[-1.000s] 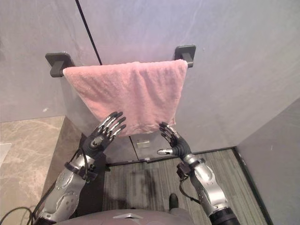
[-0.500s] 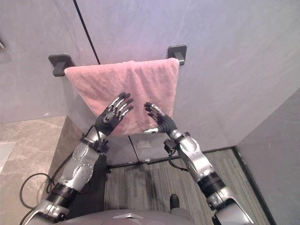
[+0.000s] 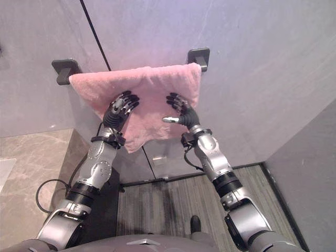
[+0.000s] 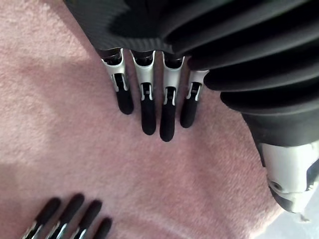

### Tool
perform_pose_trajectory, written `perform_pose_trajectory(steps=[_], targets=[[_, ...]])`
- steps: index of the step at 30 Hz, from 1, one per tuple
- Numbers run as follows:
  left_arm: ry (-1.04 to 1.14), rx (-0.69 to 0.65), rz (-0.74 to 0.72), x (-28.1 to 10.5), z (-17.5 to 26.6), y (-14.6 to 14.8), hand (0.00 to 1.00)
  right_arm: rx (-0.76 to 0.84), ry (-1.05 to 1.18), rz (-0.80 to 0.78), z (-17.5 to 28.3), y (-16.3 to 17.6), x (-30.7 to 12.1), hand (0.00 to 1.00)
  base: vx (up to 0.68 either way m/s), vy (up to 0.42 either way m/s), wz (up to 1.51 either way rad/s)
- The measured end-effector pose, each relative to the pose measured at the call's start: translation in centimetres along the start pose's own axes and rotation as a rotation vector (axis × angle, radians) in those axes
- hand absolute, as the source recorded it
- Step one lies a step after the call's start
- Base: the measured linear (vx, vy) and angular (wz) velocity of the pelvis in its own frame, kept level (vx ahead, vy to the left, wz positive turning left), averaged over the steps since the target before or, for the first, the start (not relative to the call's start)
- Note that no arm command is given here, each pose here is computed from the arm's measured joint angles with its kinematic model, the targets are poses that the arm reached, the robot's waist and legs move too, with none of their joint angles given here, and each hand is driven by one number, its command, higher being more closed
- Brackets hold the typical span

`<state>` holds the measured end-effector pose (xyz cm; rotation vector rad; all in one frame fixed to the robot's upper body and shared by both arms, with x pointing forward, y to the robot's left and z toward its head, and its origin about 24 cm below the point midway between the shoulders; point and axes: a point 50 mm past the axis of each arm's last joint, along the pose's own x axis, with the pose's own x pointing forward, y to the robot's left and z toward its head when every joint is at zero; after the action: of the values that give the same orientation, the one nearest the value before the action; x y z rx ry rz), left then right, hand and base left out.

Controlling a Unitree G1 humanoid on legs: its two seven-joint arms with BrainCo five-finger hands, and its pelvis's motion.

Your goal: Organize washtable

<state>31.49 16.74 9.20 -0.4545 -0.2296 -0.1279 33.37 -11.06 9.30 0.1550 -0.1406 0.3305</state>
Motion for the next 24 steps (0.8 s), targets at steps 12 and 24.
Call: perform_pose_trajectory(steps=[12, 24], targets=[[0.047, 0.014, 0.269, -5.6, -1.4, 5.8, 0.00, 0.049, 0.035, -0.308, -1.9, -6.6, -5.5, 0.00, 0.00, 0.000, 0.00], [0.304, 0.035, 0.531, -13.8, -6.6, 9.8, 0.00, 0.076, 0.235, -0.501, -7.2, -8.5, -12.3, 0.00, 0.01, 0.000, 0.01]])
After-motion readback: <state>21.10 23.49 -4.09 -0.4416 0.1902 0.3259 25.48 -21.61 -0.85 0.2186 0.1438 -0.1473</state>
